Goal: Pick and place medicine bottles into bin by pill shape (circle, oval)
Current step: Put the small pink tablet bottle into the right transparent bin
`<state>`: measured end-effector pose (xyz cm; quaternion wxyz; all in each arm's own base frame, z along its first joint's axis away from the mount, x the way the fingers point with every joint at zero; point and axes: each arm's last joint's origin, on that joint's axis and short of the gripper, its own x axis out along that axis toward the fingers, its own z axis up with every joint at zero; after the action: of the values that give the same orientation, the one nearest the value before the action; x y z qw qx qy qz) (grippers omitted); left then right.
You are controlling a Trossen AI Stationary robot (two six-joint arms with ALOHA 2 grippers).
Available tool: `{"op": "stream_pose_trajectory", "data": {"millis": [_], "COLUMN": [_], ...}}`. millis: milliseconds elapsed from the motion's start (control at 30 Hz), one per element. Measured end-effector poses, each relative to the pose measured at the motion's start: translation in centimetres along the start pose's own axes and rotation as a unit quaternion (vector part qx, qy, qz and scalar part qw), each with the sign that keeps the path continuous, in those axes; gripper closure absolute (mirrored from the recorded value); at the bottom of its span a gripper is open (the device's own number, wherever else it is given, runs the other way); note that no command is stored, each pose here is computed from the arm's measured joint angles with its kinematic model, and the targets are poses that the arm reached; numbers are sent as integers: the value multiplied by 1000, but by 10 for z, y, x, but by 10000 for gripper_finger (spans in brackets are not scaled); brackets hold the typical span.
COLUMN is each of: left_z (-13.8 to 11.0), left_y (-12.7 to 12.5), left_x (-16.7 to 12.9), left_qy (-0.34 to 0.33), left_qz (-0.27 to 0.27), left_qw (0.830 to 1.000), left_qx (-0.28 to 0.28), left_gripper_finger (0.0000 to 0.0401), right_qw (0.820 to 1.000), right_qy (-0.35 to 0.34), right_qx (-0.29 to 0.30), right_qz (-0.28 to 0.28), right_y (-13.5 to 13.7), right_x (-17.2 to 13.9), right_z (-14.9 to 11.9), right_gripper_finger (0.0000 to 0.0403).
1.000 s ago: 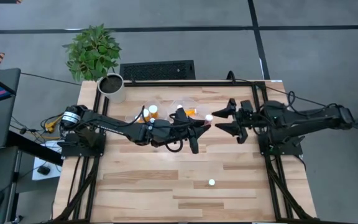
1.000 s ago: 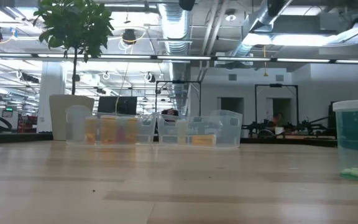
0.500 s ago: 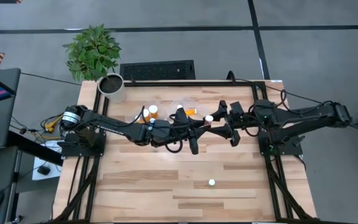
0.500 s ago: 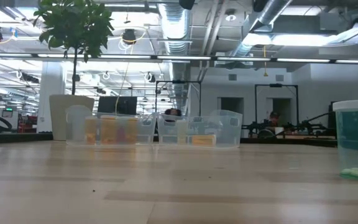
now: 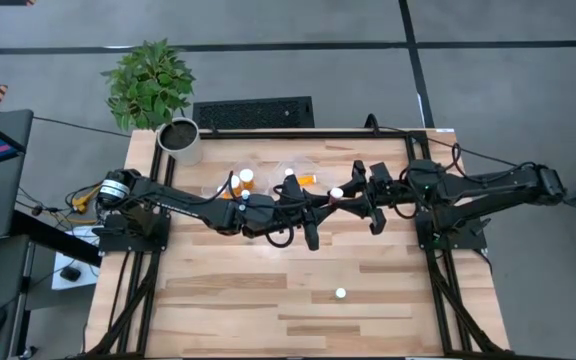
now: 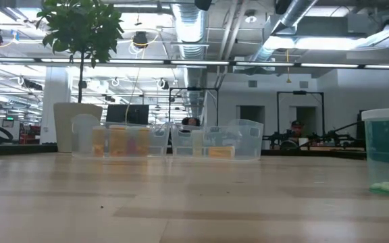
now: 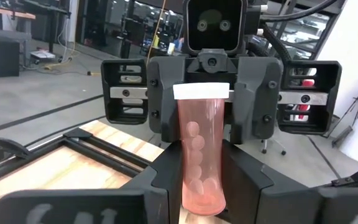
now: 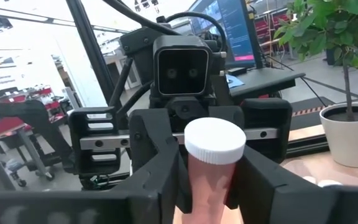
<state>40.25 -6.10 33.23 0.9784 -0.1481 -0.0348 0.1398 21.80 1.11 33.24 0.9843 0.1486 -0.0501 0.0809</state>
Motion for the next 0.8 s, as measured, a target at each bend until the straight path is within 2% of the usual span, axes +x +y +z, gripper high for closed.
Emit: {"op": "stream_pose_trajectory", "data": {"millis": [233, 433, 533, 800], "left_z": [0, 0, -1, -8], "left_y": [0, 0, 0, -1], "left_x": [0, 0, 0, -2], "left_qy": [0, -1, 2, 37], "left_qz": [0, 4, 3, -4], "left_qw": [1000, 1000, 1000, 999], "left_qx": [1, 1, -2, -17], "left_gripper_finger": [324, 317, 294, 195], "right_qw": [1000, 1000, 1000, 1000], "right_qy": [1, 2, 3, 8], "right_qx": [1, 0, 0, -6], "right_qz": [-1, -1, -1, -2], "right_y": [0, 0, 0, 1], "right_x": [0, 0, 0, -5], "right_z": [0, 0, -1, 1], "right_gripper_finger": [290, 298, 298, 299]}}
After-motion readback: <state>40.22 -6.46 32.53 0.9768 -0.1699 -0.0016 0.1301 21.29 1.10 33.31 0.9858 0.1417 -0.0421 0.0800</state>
